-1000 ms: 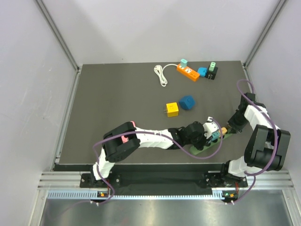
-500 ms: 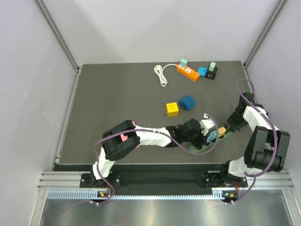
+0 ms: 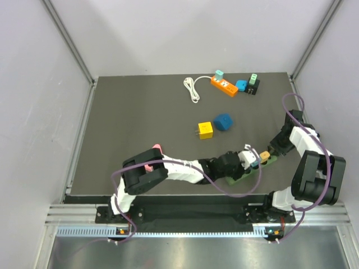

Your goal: Pull the plug off the socket

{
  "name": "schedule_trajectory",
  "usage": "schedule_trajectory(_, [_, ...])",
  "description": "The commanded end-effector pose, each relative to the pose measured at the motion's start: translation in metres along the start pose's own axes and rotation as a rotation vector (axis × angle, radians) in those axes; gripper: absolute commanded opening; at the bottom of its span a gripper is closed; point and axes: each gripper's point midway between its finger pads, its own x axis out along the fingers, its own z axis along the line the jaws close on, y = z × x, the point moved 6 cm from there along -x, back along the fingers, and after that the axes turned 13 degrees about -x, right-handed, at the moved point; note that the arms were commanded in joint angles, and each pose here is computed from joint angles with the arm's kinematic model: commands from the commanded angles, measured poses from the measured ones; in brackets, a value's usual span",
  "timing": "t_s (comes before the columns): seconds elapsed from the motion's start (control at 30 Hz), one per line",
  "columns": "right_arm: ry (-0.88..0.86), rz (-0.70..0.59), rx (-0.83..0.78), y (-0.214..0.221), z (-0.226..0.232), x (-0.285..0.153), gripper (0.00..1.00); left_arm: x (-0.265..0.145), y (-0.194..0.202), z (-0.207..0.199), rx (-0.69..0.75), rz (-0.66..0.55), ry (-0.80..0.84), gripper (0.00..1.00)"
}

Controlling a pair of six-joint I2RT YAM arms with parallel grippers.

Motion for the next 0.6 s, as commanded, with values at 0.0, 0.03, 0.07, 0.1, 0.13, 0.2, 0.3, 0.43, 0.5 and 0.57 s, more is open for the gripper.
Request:
schedule_trajectory(0.0, [0.136,0.137,-0.027,0.038,-0.02,0.036,0.21,-0.025,-0.069,-0.053,0.274,-0.237,-0.009,0.0])
schedule_trajectory(0.03, [0.135,0.138,-0.024,0.038,-0.02,0.037,0.2,-0.022,-0.064,-0.049,0.304,-0.226,-0.051,0.0])
schedule_trajectory(0.07, [0.136,0.141,-0.026,0.038,-0.02,0.037,0.2,-0.021,-0.062,-0.047,0.327,-0.219,-0.071,0.0])
schedule_trajectory(0.1, [0.137,0.145,-0.024,0.039,-0.02,0.038,0.2,-0.022,-0.06,-0.048,0.371,-0.22,-0.087,0.0])
schedule_trajectory(0.13, [0.138,0.148,-0.026,0.039,-0.02,0.039,0.2,-0.022,-0.058,-0.045,0.382,-0.222,-0.122,0.0])
schedule_trajectory(0.2, [0.137,0.145,-0.024,0.038,-0.02,0.038,0.2,-0.02,-0.058,-0.045,0.357,-0.219,-0.115,0.0])
schedule_trajectory(0.3, [0.14,0.147,-0.026,0.038,-0.02,0.039,0.21,-0.017,-0.059,-0.047,0.256,-0.181,-0.046,0.0])
schedule_trajectory(0.43, [0.136,0.149,-0.037,0.036,-0.019,0.038,0.21,-0.036,-0.074,-0.056,0.169,-0.212,0.042,0.0])
schedule_trajectory(0.5, [0.128,0.152,-0.037,0.036,-0.018,0.038,0.2,-0.046,-0.072,-0.054,0.137,-0.195,0.085,0.0])
schedule_trajectory(0.57, [0.125,0.15,-0.042,0.036,-0.018,0.037,0.21,-0.063,-0.088,-0.042,0.043,-0.207,0.109,0.0])
